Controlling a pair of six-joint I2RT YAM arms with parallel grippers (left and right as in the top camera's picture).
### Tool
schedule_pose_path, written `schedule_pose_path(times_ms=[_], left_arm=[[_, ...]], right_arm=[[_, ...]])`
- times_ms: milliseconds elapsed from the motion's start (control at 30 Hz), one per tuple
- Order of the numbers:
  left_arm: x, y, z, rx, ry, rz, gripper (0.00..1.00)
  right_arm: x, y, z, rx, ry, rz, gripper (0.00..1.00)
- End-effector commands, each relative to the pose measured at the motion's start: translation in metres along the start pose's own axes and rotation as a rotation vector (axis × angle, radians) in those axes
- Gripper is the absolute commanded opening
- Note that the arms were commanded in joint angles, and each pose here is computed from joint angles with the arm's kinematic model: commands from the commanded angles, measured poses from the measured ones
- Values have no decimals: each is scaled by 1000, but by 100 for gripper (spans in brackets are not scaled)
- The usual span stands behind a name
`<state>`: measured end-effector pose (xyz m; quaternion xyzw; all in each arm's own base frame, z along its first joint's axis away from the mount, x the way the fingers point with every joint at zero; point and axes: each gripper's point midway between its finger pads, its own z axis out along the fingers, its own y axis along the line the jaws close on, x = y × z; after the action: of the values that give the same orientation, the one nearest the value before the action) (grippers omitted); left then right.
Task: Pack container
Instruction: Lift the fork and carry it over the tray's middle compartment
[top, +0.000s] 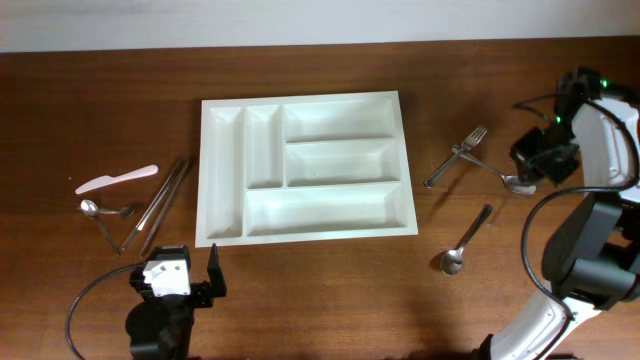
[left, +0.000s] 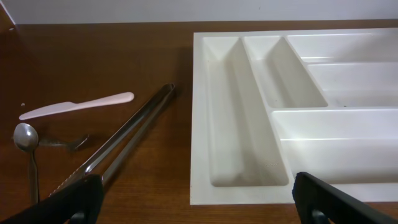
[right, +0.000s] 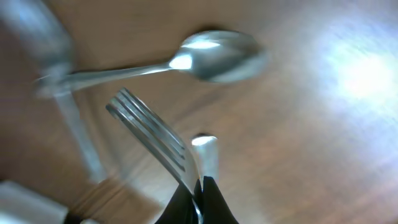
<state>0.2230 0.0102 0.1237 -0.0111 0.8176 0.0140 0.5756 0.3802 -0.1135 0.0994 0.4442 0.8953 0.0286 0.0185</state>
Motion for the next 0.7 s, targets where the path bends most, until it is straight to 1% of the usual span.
schedule_pose_path(times_ms=[0, 200, 433, 533, 667], left_arm=[[0, -1, 0, 8, -2, 19, 99], [0, -1, 0, 8, -2, 19, 99], [0, -1, 0, 7, -2, 19, 99], [0, -1, 0, 8, -2, 19, 99], [0, -1, 0, 7, -2, 19, 99]], right_arm=[[15, 54, -28, -152, -19, -233, 4], [51, 119, -52, -253, -66, -502, 4], [111, 182, -56, -326, -121, -828, 4], [145, 208, -60, -389, -142, -1042, 4], [182, 230, -62, -420, -188, -1287, 4]])
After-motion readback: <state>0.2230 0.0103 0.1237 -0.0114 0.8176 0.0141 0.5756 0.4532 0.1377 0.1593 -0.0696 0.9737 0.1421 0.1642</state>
